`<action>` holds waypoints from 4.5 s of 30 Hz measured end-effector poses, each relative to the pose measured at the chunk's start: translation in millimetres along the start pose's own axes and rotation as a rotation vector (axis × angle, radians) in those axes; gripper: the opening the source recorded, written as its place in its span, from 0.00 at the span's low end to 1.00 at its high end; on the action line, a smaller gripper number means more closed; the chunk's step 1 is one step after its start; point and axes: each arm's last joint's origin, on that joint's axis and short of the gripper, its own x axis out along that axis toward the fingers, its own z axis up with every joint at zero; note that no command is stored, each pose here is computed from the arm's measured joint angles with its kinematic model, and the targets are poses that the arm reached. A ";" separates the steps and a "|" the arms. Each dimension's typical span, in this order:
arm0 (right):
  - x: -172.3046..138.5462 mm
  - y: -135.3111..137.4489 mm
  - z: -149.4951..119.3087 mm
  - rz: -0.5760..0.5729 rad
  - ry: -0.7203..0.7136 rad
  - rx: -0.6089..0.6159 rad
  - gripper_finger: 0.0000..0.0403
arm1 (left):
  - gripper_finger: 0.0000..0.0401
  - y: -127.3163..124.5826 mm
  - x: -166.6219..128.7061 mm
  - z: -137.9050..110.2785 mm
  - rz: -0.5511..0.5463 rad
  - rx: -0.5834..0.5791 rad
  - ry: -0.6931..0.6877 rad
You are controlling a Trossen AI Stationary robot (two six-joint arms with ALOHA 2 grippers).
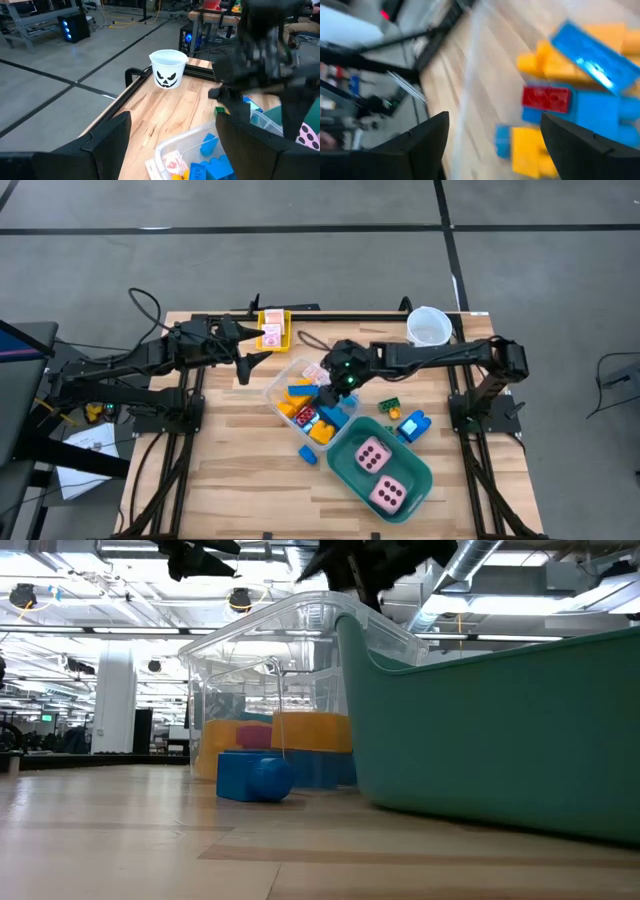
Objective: Pick & Place Toys
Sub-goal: Put the red deck of cards into the yellow bin
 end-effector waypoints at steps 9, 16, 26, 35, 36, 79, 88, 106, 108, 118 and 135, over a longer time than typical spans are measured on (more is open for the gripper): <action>-85.2 7.9 52.8 -0.087 -0.400 0.027 0.68 | 0.72 0.0 0.3 -0.2 0.002 0.000 0.001; -121.1 -52.8 93.6 -0.246 -0.447 0.100 0.36 | 0.72 0.0 0.3 0.4 0.004 -0.004 -0.005; -86.1 -126.4 114.5 -0.148 -0.202 0.229 0.02 | 0.72 1.6 0.3 0.5 0.057 -0.039 -0.009; -16.8 -152.2 101.4 -0.136 0.007 0.268 0.00 | 0.72 1.6 0.3 0.6 0.057 -0.092 -0.011; -11.6 -154.5 99.7 -0.131 0.029 0.267 0.00 | 0.72 1.6 0.3 0.6 0.057 -0.092 -0.011; 64.7 -183.5 62.3 -0.211 0.256 0.369 0.00 | 0.72 1.5 0.3 0.6 0.057 -0.092 -0.012; 63.5 -186.6 59.1 -0.252 0.271 0.400 0.00 | 0.72 1.5 0.3 0.6 0.057 -0.093 -0.012; 42.5 -198.4 64.5 -0.382 0.224 0.528 0.00 | 0.72 1.5 0.3 0.6 0.057 -0.093 -0.012; 36.9 -199.7 65.5 -0.393 0.226 0.548 0.00 | 0.72 1.5 0.3 0.6 0.057 -0.092 -0.012; 8.7 -192.4 70.3 -0.450 0.193 0.559 0.00 | 0.72 1.5 0.2 0.7 0.057 -0.093 -0.012; -0.4 -137.4 51.0 -0.624 0.217 0.179 0.49 | 0.72 1.6 0.3 0.6 0.057 -0.084 -0.012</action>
